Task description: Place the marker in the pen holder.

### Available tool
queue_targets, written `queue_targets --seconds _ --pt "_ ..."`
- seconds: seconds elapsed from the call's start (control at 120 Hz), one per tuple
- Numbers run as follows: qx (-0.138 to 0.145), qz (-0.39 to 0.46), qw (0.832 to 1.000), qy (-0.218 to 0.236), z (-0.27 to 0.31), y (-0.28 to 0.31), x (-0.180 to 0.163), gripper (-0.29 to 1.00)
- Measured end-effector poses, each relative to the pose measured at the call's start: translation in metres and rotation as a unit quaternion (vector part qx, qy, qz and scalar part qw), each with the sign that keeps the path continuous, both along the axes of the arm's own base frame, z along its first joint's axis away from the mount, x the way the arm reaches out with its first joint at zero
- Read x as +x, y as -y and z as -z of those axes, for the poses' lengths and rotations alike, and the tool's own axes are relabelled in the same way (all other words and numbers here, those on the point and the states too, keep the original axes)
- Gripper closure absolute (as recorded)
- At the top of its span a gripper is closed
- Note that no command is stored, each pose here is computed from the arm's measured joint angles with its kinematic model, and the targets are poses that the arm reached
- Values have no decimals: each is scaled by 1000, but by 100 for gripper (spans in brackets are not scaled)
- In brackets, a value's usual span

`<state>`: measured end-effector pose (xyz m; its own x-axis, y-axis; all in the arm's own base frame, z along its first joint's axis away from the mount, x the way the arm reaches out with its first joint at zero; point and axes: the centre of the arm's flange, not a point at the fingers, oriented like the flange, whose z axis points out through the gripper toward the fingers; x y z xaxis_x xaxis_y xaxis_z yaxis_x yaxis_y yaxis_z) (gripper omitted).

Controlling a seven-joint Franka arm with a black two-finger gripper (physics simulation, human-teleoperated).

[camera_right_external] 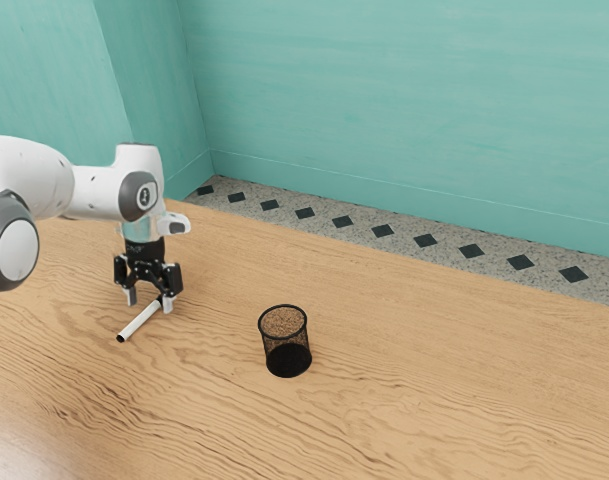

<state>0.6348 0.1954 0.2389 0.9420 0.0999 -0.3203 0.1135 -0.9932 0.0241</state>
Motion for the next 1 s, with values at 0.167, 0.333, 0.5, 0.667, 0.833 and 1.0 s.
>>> queue_targets --seconds 0.167,0.333,0.5,0.667,0.833,1.0 --pt "0 9 1000 1 -2 -1 0 36" --pt "-1 15 1000 1 -1 -1 0 62" --pt "-1 18 1000 2 -1 -1 0 73" --pt "0 19 1000 4 0 -1 0 77" --pt "5 21 1000 17 -16 0 2 78" --pt "19 51 997 62 -80 28 -3 79"
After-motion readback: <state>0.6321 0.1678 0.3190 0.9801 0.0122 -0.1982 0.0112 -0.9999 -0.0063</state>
